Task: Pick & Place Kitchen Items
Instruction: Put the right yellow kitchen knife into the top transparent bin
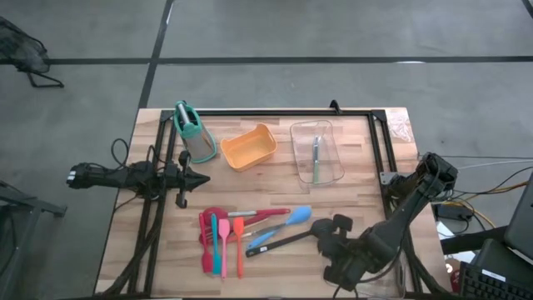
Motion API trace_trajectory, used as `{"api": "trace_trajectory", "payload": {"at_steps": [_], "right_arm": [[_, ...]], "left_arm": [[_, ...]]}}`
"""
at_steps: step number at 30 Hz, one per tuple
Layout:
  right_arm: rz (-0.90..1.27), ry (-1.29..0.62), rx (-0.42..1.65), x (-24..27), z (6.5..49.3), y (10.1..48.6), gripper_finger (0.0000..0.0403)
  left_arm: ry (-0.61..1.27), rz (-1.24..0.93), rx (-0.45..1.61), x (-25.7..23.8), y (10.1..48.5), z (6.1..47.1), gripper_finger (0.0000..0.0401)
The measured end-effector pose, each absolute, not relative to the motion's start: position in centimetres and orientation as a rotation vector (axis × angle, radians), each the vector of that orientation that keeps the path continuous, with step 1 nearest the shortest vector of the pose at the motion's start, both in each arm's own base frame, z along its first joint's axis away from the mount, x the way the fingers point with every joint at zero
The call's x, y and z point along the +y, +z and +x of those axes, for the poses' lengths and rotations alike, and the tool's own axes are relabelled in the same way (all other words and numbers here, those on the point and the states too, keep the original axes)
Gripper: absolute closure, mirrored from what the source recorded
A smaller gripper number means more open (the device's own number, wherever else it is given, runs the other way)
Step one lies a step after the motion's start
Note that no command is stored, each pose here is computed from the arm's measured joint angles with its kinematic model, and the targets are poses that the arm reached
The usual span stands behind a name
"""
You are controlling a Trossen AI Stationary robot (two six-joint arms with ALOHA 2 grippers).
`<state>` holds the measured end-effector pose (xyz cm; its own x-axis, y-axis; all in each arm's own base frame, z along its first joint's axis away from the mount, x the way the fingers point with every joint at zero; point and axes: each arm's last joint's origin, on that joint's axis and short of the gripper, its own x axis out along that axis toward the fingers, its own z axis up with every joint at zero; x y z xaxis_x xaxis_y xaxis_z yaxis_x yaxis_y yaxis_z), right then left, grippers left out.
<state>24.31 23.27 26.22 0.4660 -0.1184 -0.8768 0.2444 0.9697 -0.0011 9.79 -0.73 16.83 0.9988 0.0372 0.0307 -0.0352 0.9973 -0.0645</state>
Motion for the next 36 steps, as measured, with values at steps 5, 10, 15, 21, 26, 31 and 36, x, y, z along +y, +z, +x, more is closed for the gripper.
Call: {"api": "trace_trajectory", "payload": {"at_steps": [5,10,15,21,26,31,36], "right_arm": [[-0.003,-0.139,0.95,23.6,24.9,26.9,0.0394],[-0.134,-0.089,0.876,23.1,24.7,27.7,0.0394],[-0.18,0.016,0.729,22.5,24.1,28.1,0.0394],[-0.179,0.171,0.565,20.3,22.7,28.0,0.0394],[-0.153,0.254,0.4,17.5,20.9,27.2,0.0394],[-0.113,0.299,0.283,14.5,19.3,26.4,0.0394],[-0.086,0.3,0.201,11.3,18.4,25.7,0.0394]], "left_arm": [[0.037,-0.064,-0.032,-0.7,16.8,9.8,0.0387],[0.036,-0.064,-0.032,-0.7,16.8,9.8,0.0387],[0.036,-0.064,-0.031,-0.7,16.8,9.8,0.0387],[0.036,-0.064,-0.032,-0.7,16.8,9.8,0.0387],[0.036,-0.064,-0.032,-0.7,16.8,9.8,0.0387],[0.036,-0.064,-0.031,-0.7,16.8,9.8,0.0387],[0.036,-0.064,-0.032,-0.7,16.8,9.8,0.0387]]}}
